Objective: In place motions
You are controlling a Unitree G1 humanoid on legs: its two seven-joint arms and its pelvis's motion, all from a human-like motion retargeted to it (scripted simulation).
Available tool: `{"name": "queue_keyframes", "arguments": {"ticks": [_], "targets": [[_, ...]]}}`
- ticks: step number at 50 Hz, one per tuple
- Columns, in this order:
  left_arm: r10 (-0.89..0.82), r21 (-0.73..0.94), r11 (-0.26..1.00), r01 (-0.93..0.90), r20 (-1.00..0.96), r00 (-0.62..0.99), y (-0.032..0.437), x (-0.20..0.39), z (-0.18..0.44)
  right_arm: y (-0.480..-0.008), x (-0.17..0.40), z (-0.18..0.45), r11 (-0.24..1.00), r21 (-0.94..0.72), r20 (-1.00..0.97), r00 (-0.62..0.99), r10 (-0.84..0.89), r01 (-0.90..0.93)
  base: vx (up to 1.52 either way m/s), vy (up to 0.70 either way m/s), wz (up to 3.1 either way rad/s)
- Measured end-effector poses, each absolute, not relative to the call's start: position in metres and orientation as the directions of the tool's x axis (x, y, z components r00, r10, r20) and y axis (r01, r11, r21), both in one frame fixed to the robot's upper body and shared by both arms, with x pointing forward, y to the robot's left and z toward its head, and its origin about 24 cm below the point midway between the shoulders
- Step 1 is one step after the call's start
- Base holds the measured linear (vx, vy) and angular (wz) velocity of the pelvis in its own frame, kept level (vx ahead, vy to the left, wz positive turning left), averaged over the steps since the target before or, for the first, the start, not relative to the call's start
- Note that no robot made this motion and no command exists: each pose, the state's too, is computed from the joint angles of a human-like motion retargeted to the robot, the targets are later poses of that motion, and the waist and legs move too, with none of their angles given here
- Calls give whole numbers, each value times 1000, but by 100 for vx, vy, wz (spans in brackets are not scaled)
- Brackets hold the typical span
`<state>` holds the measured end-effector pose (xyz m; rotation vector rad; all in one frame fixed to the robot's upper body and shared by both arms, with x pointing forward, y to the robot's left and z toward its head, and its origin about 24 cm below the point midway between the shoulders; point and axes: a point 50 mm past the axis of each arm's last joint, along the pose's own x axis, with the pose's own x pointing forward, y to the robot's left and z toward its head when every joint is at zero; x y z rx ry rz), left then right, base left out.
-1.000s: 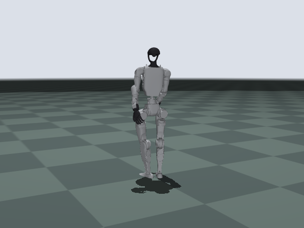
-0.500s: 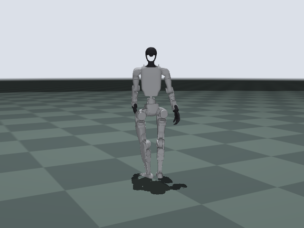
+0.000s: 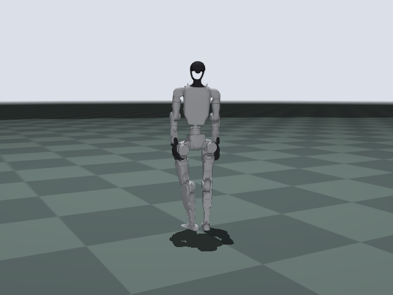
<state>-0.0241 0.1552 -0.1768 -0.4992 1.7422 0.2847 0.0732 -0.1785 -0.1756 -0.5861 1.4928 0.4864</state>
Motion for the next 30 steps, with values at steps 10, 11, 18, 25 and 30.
{"name": "queue_keyframes", "arguments": {"ticks": [10,11,18,25,30], "targets": [[-170,89,890,-448,-845,-507,171,-155,-144,-132,153,-155,765,2,-951,236,201,-644,1,0,2],[-174,91,891,-445,-837,-518,172,-159,-142,-131,153,-154,763,6,-948,239,210,-647,0,0,0],[-181,54,895,-443,-863,-472,173,-139,-150,-143,123,-165,740,3,-975,162,151,-672,0,0,0],[-124,-5,931,-366,-945,-303,171,-58,-172,-186,44,-177,742,24,-989,-126,-82,-670,-2,-1,-136],[-58,-30,986,-164,-985,-164,184,9,-177,-213,-8,-172,788,35,-945,-277,-175,-615,-5,-2,129]]}}
